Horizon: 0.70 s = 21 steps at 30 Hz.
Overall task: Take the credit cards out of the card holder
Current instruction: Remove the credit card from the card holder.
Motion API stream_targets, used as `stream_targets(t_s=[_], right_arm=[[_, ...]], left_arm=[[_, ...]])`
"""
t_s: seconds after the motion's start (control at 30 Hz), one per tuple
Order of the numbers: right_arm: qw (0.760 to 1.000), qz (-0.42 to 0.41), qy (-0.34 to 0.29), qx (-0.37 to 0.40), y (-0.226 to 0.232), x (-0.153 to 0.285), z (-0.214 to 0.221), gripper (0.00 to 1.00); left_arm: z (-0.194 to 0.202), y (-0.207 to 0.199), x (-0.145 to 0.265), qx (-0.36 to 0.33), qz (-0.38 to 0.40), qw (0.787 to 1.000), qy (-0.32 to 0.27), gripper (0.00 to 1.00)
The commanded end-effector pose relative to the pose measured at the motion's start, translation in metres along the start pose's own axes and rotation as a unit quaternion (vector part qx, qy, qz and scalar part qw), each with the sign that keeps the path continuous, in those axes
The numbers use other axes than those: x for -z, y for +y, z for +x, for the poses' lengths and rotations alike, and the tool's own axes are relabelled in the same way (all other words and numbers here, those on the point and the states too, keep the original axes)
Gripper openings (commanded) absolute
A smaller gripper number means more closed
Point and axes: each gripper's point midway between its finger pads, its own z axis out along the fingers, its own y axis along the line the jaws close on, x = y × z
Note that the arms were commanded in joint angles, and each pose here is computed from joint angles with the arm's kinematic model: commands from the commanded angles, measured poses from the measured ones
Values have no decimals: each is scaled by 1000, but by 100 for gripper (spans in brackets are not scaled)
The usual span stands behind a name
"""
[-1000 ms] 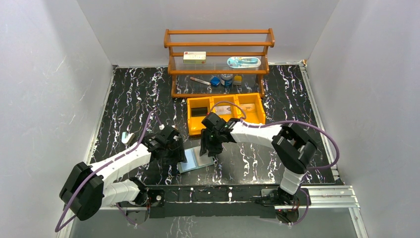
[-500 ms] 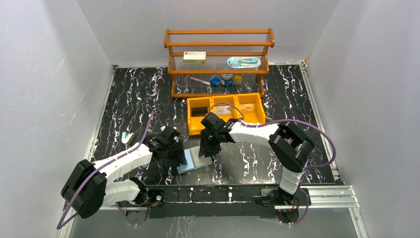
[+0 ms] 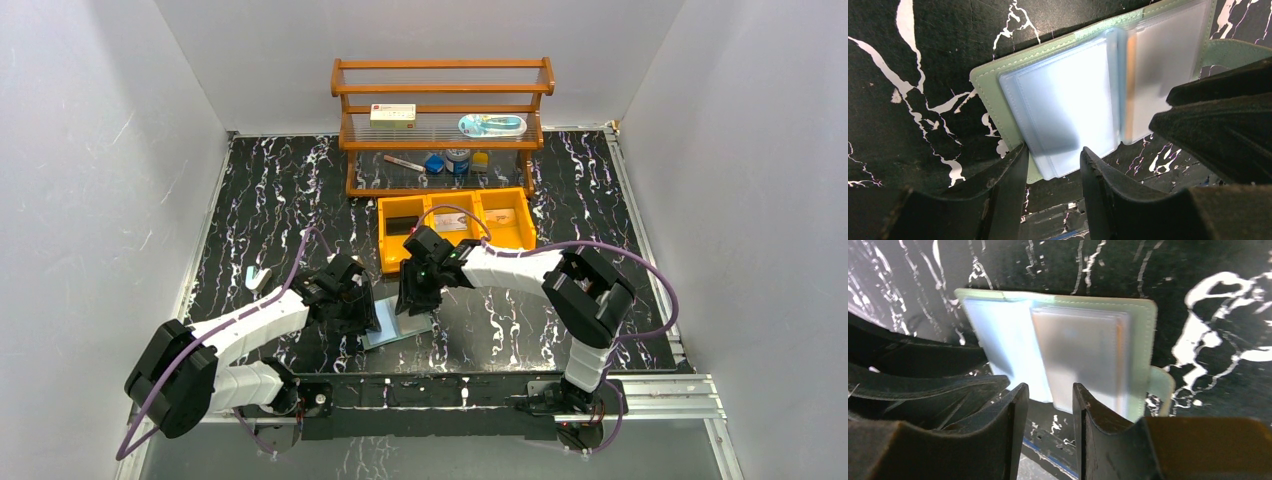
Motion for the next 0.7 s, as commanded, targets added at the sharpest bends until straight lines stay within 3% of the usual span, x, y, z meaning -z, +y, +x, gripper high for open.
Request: stream_targets(t_s=[0.0, 0.3, 0.57, 0.67], right_arm=[[998, 42, -48, 6, -2, 20, -18, 48], [997, 61, -42, 8, -14, 18, -13, 50], [999, 47, -11, 4, -16, 2, -3, 45], [999, 52, -11, 2, -18, 0, -3, 50]], left_arm=[[3, 1, 1, -4, 3, 1000, 6, 41], [2, 0, 1, -8, 2, 1000, 5, 41], [1, -2, 2, -8, 4, 1000, 4, 41], [0, -3, 2, -9, 7, 1000, 5, 41]])
